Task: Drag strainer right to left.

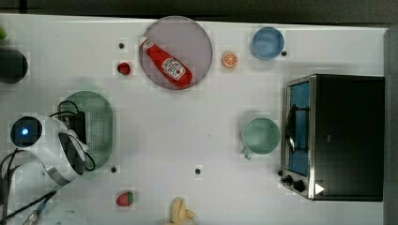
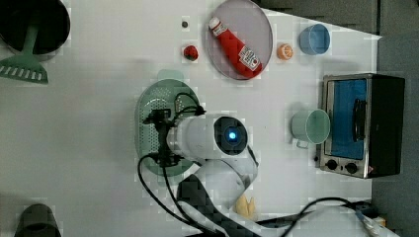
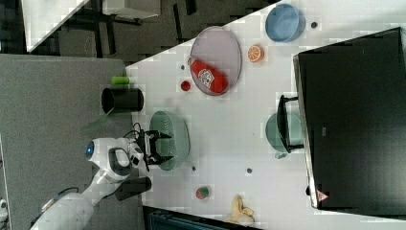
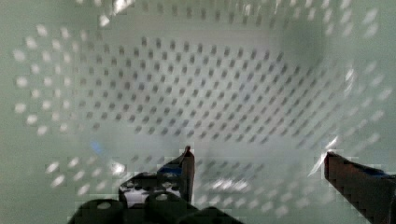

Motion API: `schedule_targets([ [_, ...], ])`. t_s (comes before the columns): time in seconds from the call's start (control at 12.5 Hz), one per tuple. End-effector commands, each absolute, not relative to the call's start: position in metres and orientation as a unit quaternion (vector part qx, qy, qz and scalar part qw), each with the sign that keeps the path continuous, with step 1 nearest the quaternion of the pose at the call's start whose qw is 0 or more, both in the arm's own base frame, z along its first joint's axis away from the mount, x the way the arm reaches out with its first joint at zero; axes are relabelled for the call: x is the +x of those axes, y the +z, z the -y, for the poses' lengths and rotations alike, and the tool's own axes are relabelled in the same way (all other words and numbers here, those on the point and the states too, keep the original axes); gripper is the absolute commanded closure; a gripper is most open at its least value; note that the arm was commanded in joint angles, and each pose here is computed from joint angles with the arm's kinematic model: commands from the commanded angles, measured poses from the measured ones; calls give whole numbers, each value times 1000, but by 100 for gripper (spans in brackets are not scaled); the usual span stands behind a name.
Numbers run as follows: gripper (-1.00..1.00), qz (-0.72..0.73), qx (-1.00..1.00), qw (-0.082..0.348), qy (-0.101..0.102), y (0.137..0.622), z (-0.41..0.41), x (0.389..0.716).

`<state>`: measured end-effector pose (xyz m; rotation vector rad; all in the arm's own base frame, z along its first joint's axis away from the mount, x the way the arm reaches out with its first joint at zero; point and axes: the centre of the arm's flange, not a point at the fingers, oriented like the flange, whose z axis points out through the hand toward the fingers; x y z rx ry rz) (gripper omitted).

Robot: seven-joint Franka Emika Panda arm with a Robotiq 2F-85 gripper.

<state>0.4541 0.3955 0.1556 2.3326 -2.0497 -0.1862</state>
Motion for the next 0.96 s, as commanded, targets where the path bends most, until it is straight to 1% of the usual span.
schedule_targets([
  [0.08,-100,599,799,-36,-36,286,-346,514],
  [0.24,-100,575,816,-51,-20,355,-292,537],
  [0.32,-100,572,818,-55,-16,387,-258,545],
  [0.48,-100,567,821,-62,-17,447,-182,552],
  [0.56,-100,553,831,-64,-19,473,-143,550],
  [0.72,-100,500,864,-59,-15,516,-66,536],
  [0.88,-100,439,898,-34,-2,543,4,518],
  [0.96,-100,419,908,-18,0,551,32,508],
])
